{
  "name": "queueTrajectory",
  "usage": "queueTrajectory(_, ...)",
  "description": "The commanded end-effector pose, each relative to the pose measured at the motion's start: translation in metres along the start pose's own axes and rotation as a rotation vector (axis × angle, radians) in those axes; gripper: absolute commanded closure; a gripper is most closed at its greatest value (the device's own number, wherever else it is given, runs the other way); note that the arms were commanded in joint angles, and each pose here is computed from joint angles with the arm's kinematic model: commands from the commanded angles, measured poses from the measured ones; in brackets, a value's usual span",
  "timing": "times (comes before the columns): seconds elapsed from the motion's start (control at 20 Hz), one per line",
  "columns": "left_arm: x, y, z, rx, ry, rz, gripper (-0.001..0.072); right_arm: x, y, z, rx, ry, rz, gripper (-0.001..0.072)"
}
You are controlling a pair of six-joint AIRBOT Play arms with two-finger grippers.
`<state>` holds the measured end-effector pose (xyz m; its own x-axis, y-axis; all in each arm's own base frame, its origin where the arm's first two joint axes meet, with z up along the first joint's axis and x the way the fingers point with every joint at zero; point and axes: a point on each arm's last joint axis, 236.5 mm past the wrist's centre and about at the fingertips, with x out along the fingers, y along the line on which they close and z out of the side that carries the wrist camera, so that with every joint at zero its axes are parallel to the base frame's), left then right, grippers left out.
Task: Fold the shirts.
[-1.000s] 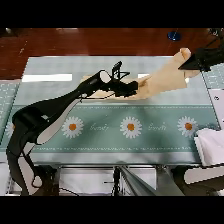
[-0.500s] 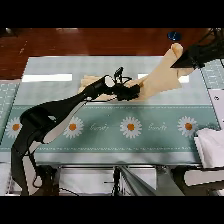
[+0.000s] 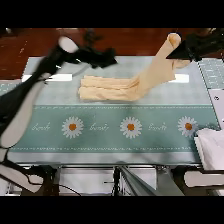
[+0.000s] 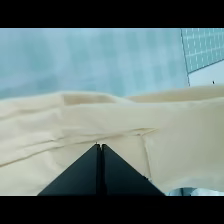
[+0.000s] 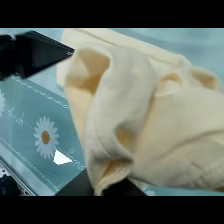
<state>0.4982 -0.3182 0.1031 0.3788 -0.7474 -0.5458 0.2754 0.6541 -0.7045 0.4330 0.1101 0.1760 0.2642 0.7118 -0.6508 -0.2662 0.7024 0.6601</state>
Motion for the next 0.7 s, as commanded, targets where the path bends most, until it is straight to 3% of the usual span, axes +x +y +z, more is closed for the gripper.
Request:
queueTrajectory(0.0, -0.147, 0.003, 0.055, 0.164, -0.17, 0.118, 0.0684, 0.016, 0.023, 0.008, 0.017, -0.03, -0.001, 0.0687)
queueTrajectory(0.35, -0.358, -0.035, 0.058, 0.354, -0.463, 0.292, 0.0683, 0.085, 0.021, -0.011, 0.024, 0.078, -0.162, 0.0686)
queueTrajectory(0.65, -0.407, -0.042, 0.037, 0.382, -0.512, 0.376, 0.0683, 0.162, 0.038, -0.033, 0.052, 0.18, -0.136, 0.0687)
